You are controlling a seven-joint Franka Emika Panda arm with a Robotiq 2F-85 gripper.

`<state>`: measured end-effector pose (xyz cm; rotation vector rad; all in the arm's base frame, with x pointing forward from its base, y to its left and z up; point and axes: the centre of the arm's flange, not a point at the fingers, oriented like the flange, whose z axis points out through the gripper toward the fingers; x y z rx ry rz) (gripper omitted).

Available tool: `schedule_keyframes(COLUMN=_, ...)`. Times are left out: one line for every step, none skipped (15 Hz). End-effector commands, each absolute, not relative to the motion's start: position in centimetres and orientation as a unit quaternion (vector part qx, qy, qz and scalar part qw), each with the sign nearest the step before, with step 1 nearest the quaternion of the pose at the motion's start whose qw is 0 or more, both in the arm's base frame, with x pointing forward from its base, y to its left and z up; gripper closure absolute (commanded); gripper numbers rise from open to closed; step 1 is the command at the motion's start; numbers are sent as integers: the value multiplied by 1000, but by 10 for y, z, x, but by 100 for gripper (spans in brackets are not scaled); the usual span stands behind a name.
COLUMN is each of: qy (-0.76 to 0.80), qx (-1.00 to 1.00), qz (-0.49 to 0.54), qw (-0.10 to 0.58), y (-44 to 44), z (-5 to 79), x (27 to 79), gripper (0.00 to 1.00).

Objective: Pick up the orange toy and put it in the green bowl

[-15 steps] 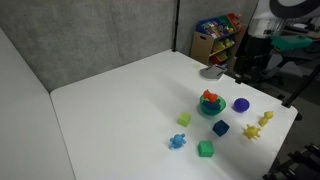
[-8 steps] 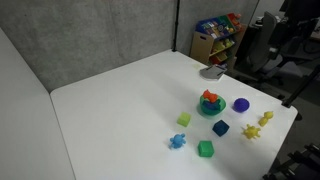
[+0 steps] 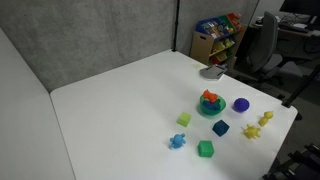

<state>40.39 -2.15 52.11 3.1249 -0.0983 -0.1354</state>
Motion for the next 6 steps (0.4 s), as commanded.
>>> schedule_keyframes(qy=17, qx=999, qz=-30, qw=-1, y=-32, z=521, x=379, gripper=0)
schedule_keyframes(qy=23, qx=999, qz=-30, qw=-4, y=-32, z=519, x=376, gripper=0)
schedule_keyframes(qy=33, qx=999, qz=-35, qw=-9, y=-32, z=512, x=374, gripper=0)
schedule_keyframes(qy=11, qx=999, qz=-40, qw=-1, y=-28, z=519, x=386, gripper=0)
schedule_keyframes(qy=18, qx=999, qz=-42, qw=-2, y=-29, z=516, x=383, gripper=0)
schedule_keyframes(qy=20, qx=999, qz=-45, qw=-3, y=-29, z=513, x=381, gripper=0)
